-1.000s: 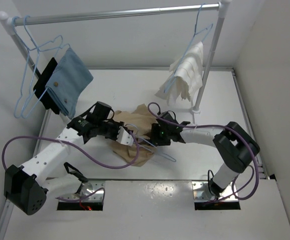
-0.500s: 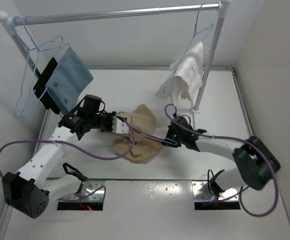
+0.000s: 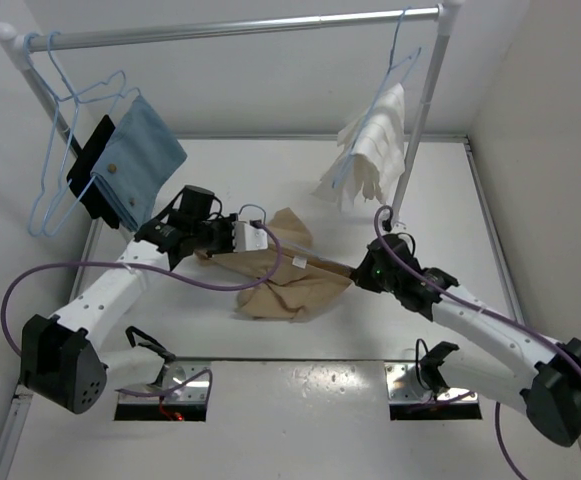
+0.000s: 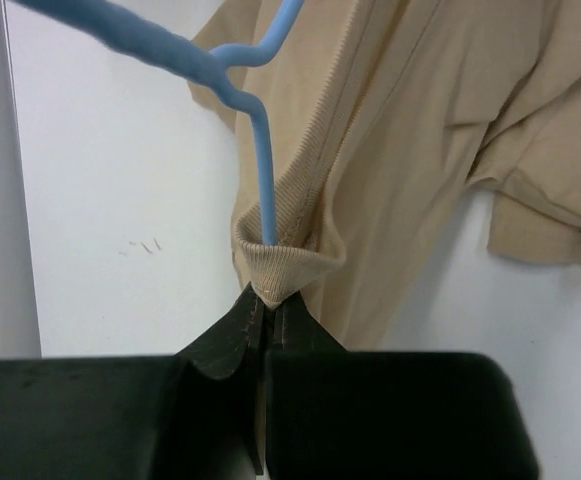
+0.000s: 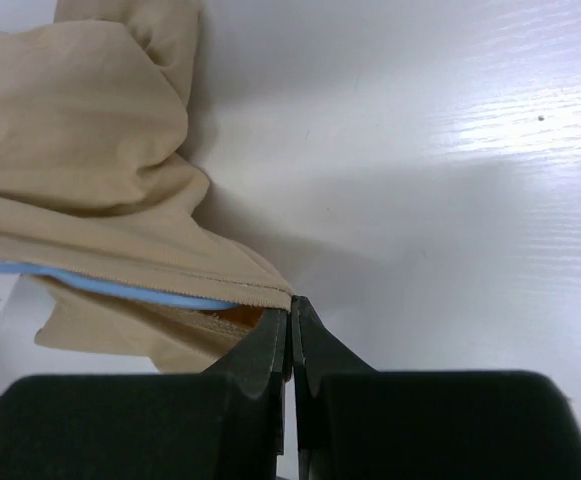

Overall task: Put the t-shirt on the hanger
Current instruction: Place tshirt on hanger

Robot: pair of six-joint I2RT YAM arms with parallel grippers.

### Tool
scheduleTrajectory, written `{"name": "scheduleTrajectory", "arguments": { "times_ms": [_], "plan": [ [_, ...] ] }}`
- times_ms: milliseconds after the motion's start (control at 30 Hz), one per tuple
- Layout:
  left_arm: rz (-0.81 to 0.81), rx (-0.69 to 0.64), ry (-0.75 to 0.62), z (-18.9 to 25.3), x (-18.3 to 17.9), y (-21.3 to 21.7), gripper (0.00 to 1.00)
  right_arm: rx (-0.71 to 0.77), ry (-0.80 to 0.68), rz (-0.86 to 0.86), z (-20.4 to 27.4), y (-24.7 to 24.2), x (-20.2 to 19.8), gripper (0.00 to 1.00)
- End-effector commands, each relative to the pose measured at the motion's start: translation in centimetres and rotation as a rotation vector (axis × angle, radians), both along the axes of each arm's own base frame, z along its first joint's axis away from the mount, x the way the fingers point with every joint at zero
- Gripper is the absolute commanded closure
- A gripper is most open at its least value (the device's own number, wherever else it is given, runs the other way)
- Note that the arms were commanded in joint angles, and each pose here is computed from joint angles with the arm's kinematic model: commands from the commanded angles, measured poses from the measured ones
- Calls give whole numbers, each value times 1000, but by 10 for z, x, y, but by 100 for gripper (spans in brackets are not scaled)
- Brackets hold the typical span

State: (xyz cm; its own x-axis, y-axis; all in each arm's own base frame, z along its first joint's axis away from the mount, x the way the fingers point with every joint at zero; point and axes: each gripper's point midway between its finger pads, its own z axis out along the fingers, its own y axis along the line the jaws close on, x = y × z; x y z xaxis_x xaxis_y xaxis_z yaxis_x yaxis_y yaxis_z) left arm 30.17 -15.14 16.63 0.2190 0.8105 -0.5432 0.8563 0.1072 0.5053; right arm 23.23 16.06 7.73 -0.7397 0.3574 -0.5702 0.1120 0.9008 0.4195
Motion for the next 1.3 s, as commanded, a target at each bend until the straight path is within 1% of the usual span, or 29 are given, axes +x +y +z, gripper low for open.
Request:
{"name": "scheduleTrajectory", "arguments": {
  "times_ms": [0, 67, 167, 200, 267, 300, 333, 367, 400, 433, 467, 500, 567, 633, 733, 800, 867, 933, 967, 1000, 1033, 1067, 1167, 1200, 1267],
  "plan": [
    [135, 85, -89, 6, 24, 23, 100, -120, -20, -47, 10, -30, -3, 100],
    [188, 79, -107, 10, 30, 28, 100, -132, -34, -28, 16, -31, -2, 100],
    [217, 73, -80, 6, 35, 27, 100, -156, -11, 11, 19, -30, -6, 100],
    [232, 81, -94, 10, 38, 30, 100, -171, -13, 25, 19, -30, -4, 100],
    [174, 113, -120, 9, 34, 25, 100, -175, -18, 46, 23, -28, -4, 100],
    [170, 131, -122, 6, 33, 27, 100, -170, -53, 58, 35, -24, 3, 100],
    [132, 140, -125, 2, 26, 20, 100, -157, -79, 74, 42, -20, 7, 100],
    [107, 167, -135, -1, 24, 17, 100, -146, -98, 102, 50, -11, 11, 100],
    [92, 172, -153, 3, 22, 14, 100, -161, -100, 149, 50, -5, 13, 100],
    [82, 183, -154, 0, 17, 12, 100, -141, -86, 197, 51, 4, 11, 100],
    [42, 180, -157, 0, 12, -1, 100, -123, -109, 217, 61, 13, 17, 100],
    [37, 169, -150, -1, 8, -6, 100, -113, -91, 270, 59, 23, 18, 100],
    [-5, 128, -140, 3, -1, -27, 100, -81, -120, 321, 71, 39, 25, 100],
    [-24, 69, -111, 8, -9, -42, 100, -47, -124, 380, 74, 54, 23, 100],
    [-54, -5, -71, 14, -21, -62, 100, 21, -190, 460, 94, 75, 24, 100],
    [-68, -27, -49, 14, -27, -69, 100, 68, -219, 526, 104, 87, 17, 100],
    [-100, -55, -25, 14, -35, -78, 100, 81, -246, 576, 111, 93, 12, 100],
    [-135, -85, -27, 21, -42, -84, 100, 71, -241, 594, 108, 91, 7, 100],
    [-161, -102, -14, 21, -47, -88, 100, 47, -238, 611, 104, 88, 6, 85],
    [-174, -118, -17, 25, -50, -90, 100, 9, -201, 613, 95, 81, 1, 73],
    [-186, -126, -11, 26, -51, -92, 100, -15, -196, 616, 94, 77, 1, 64],
    [-205, -152, -21, 33, -54, -95, 100, -42, -220, 633, 101, 74, 1, 51],
    [-236, -162, -46, 35, -58, -93, 100, -84, -234, 693, 108, 68, -5, 40],
    [-236, -162, -46, 35, -58, -93, 100, -77, -269, 705, 119, 69, -6, 37],
    [-243, -162, -34, 31, -60, -93, 100, -74, -290, 736, 126, 70, -9, 32]
  ]
}}
